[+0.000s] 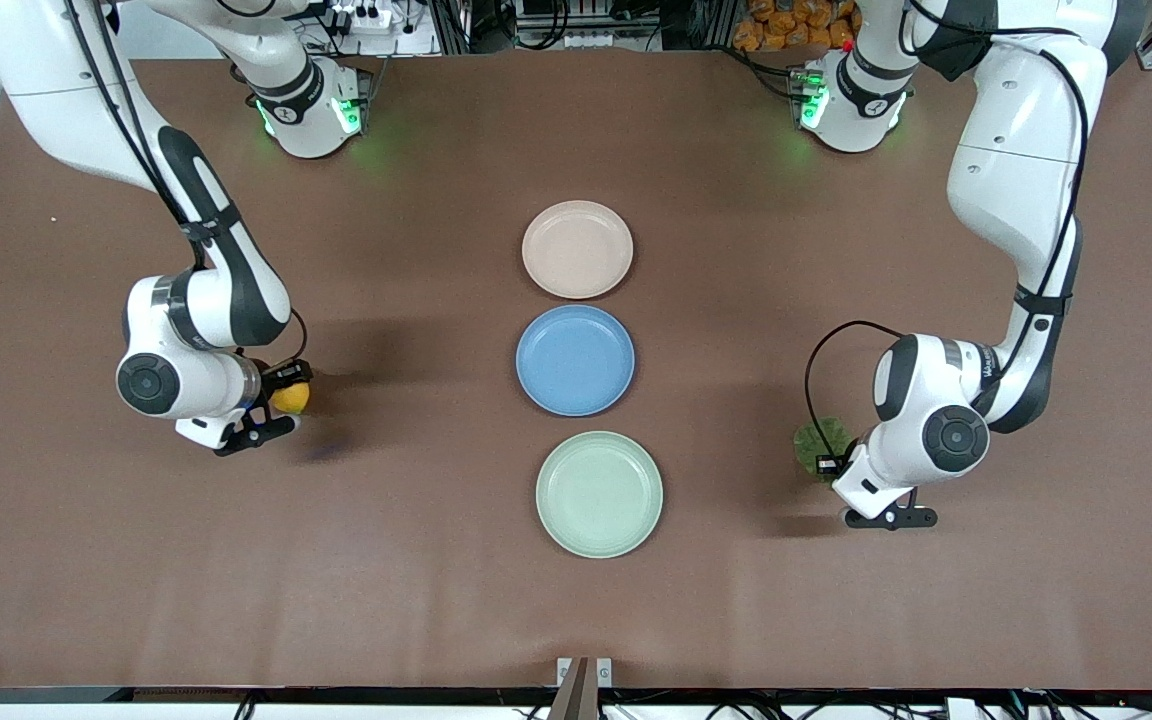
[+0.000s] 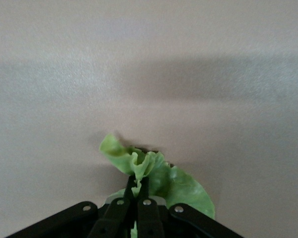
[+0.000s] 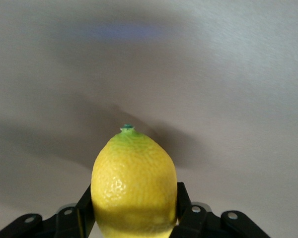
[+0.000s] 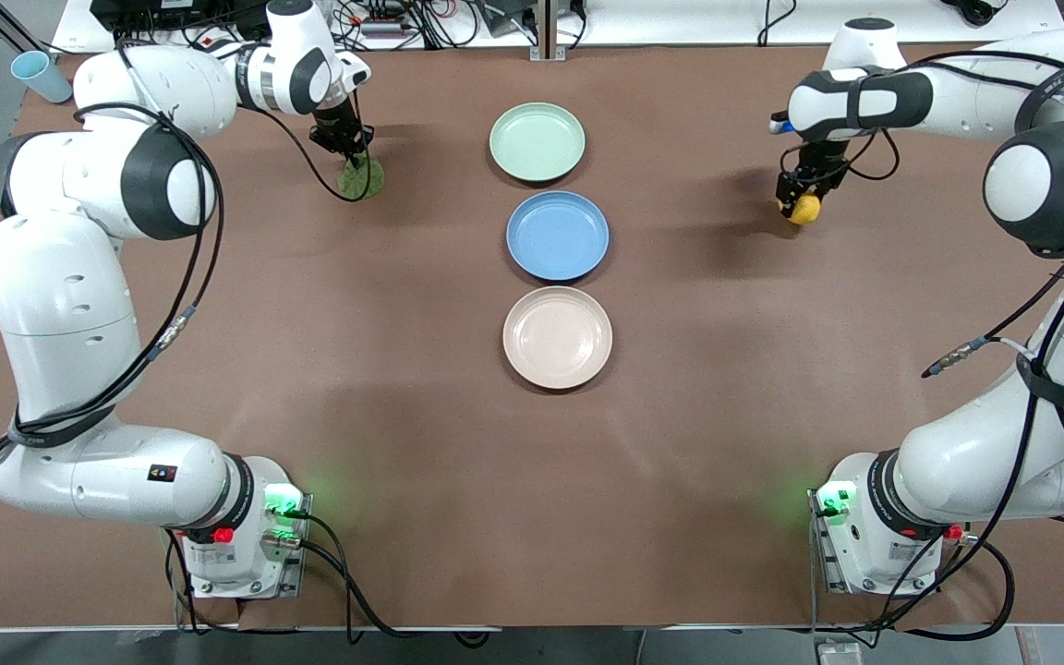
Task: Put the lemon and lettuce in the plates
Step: 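Close the right gripper on the lemon while the left gripper grasps the lettuce, then carry the lemon to the beige plate while the left gripper carries lettuce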
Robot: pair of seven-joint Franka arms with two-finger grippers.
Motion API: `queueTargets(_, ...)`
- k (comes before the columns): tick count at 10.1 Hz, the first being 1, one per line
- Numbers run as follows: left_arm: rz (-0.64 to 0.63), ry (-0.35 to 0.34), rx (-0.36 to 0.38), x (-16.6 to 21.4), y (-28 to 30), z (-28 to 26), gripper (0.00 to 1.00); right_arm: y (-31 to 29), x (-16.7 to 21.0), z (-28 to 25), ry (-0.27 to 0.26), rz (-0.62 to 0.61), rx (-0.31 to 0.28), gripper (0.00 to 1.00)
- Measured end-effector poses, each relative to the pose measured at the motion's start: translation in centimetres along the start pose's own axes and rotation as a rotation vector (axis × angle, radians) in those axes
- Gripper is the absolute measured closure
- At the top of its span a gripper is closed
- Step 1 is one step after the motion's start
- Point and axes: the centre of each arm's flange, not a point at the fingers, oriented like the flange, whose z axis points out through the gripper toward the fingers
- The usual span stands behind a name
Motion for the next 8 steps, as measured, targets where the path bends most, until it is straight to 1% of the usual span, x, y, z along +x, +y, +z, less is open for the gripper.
queueTargets(1,0.001,0.012,-0.003,0.2,0.1,-0.7,0.97,-0.9,0.2,-0.7,-0.012,0.003,0.032,0.35)
queueTargets(3,-0.033,0.034,-0.027,0.5,0.8,-2.4,0.97,-3.2,0.5,-1.3,-0.031,0.027,0.125,0.35)
queueTargets(4,-0.052,0.041,-0.050,0.4,1.7,-3.3,0.97,-4.8,0.7,-1.6,-0.039,0.051,0.152,0.35)
queueTargets(6,-0.086,0.047,-0.120,0.1,4.0,-5.2,0.97,-10.5,1.3,-3.2,-0.046,0.175,0.208,0.35)
queueTargets(8,-0.113,0.047,-0.167,-0.4,6.6,-6.5,0.97,-17.5,1.4,-4.8,-0.063,0.287,0.254,0.35)
